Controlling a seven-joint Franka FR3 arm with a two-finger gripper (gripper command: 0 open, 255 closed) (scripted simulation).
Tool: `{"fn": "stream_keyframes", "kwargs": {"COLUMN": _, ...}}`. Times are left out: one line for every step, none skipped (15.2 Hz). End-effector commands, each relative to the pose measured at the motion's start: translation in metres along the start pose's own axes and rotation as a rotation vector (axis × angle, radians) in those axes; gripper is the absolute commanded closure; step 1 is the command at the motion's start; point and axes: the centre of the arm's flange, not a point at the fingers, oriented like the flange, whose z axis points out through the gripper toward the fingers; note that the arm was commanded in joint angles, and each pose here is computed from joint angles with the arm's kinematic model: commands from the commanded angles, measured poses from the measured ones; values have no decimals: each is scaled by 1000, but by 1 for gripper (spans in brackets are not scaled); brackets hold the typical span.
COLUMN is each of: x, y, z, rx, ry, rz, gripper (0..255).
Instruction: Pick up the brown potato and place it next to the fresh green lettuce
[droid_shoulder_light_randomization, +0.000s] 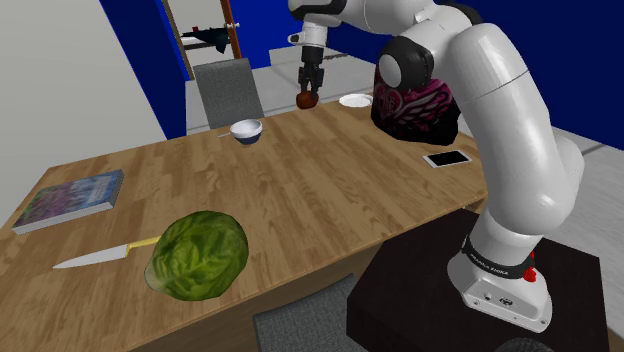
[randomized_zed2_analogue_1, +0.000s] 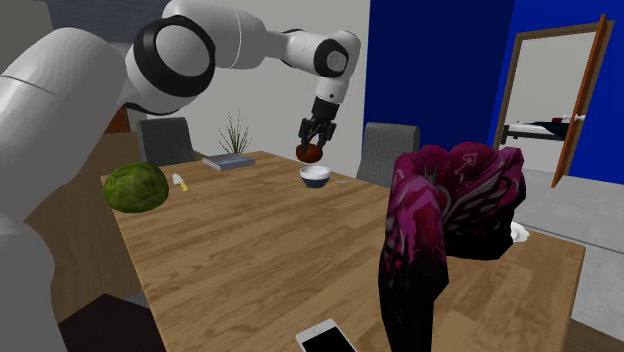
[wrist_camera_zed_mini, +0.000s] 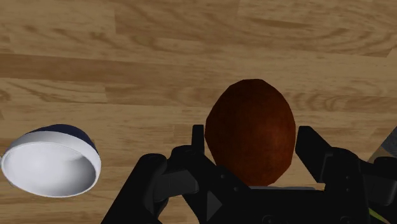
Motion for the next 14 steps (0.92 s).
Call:
{"fn": "stream_keyframes", "kwargs": {"x": 3, "y": -2, "z": -10, "rx": 0, "ry": 0, "rz": 0, "gripper": 255}}
{"fn": "stream_keyframes", "kwargs": {"x": 4, "y": -3, "z": -15, "rx": 0, "ry": 0, "rz": 0, "gripper": 255}}
{"fn": "stream_keyframes", "kwargs": {"x": 6, "y": -4, "z": -20, "rx": 0, "ry": 0, "rz": 0, "gripper": 255}}
{"fn": "stream_keyframes", "kwargs": {"x": 7, "y": -5, "z": -25, "rx": 0, "ry": 0, "rz": 0, "gripper": 255}}
{"fn": "stream_keyframes", "kwargs": {"x": 9, "y": -5, "z": -30, "rx": 0, "ry": 0, "rz": 0, "gripper": 255}}
{"fn": "stream_keyframes", "kwargs": {"x": 11, "y": -6, "z": -35, "rx": 0, "ry": 0, "rz": 0, "gripper": 255}}
{"fn": "stream_keyframes", "kwargs": {"x": 12, "y": -7, "z": -40, "rx": 0, "ry": 0, "rz": 0, "gripper": 255}}
{"fn": "stream_keyframes", "kwargs": {"x": 14, "y": -8, "z": -45, "rx": 0, "ry": 0, "rz": 0, "gripper": 255}}
{"fn": "stream_keyframes", "kwargs": {"x": 15, "y": -9, "z": -50, "rx": 1, "ry": 0, "rz": 0, "gripper": 255}}
{"fn": "stream_keyframes", "kwargs": {"x": 16, "y": -9, "z": -52, "rx": 0, "ry": 0, "rz": 0, "gripper": 255}}
{"fn": "stream_keyframes", "kwargs": {"x": 25, "y": -17, "z": -48, "rx": 0, "ry": 0, "rz": 0, "gripper": 255}}
{"fn": "stream_keyframes", "kwargs": {"x": 35, "y": -24, "z": -44, "rx": 0, "ry": 0, "rz": 0, "gripper": 255}}
{"fn": "stream_keyframes", "kwargs": {"x": 45, "y": -32, "z": -40, "rx": 0, "ry": 0, "rz": 0, "gripper": 255}}
{"fn": "stream_keyframes", "kwargs": {"x": 55, "y": -40, "z": -35, "rx": 0, "ry": 0, "rz": 0, "gripper": 255}}
